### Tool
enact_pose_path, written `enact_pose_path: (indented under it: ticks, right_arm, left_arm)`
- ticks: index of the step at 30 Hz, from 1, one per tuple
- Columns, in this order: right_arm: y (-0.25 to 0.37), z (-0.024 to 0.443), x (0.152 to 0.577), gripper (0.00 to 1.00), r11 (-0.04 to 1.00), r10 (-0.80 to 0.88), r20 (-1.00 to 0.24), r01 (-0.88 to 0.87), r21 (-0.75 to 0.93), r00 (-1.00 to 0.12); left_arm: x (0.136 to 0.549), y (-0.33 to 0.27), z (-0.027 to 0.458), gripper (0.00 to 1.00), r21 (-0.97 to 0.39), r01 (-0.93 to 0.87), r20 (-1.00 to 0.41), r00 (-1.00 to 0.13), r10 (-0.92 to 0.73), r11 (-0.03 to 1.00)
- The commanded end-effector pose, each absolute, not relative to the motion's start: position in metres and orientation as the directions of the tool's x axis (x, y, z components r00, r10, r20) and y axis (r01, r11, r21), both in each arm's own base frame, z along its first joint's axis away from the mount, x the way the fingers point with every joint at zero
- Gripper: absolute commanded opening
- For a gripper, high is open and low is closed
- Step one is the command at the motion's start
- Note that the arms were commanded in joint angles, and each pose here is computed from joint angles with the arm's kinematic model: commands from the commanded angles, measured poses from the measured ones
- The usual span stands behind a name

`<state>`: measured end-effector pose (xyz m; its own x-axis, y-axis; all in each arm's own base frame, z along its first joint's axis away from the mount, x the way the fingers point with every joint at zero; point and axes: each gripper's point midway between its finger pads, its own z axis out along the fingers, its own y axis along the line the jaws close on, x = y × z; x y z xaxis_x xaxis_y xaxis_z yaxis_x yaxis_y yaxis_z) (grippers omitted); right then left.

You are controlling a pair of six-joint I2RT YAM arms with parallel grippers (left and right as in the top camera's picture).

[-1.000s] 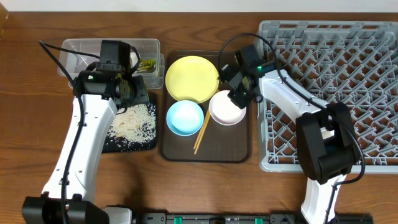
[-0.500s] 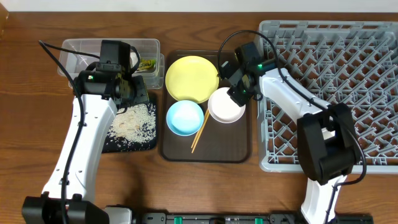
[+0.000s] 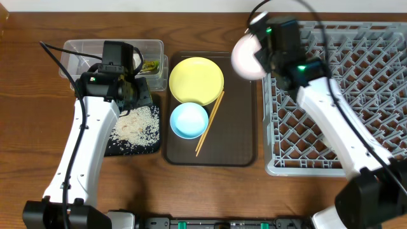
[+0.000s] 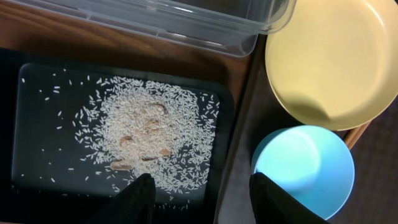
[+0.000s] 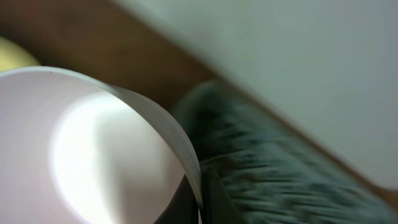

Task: Sort waste into correct bins and load items into the dishwasher rack
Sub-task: 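Carry the pink-white bowl with the right gripper into the dish rack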

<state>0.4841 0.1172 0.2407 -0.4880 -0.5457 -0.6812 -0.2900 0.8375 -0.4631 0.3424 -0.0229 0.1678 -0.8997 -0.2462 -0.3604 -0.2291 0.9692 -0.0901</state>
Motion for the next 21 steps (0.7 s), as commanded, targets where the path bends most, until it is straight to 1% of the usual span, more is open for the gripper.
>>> enact_pose_path:
  ticks: [1, 5, 11, 16, 21]
  right_arm:
    - [0.063, 0.269, 0.495, 0.01, 0.801, -0.525, -0.665, -0.043, -0.598, -0.531]
    - [0.033, 0.277, 0.505, 0.01, 0.725, -0.542, -0.629, 0.068, -0.685, -0.556]
    - [-0.01, 0.264, 0.518, 0.01, 0.585, -0.498, -0.571, 0.233, -0.777, -0.653]
    - [-0.017, 0.24, 0.529, 0.01, 0.558, -0.477, -0.561, 0.26, -0.788, -0.677]
    - [-0.017, 0.211, 0.536, 0.01, 0.532, -0.472, -0.524, 0.245, -0.81, -0.709]
  left_arm:
    - [0.342, -0.021, 0.17, 0.52, -0.085, -0.238, -0.363, -0.897, -0.253, 0.967]
    - [0.342, -0.021, 0.169, 0.52, -0.085, -0.238, -0.362, -0.897, -0.252, 0.968]
    - [0.342, -0.021, 0.17, 0.53, -0.085, -0.238, -0.363, -0.897, -0.252, 0.968]
    - [0.342, -0.021, 0.17, 0.53, -0.085, -0.238, -0.363, -0.897, -0.252, 0.968]
    - [0.342, -0.021, 0.169, 0.53, -0.085, -0.238, -0.362, -0.897, -0.253, 0.967]
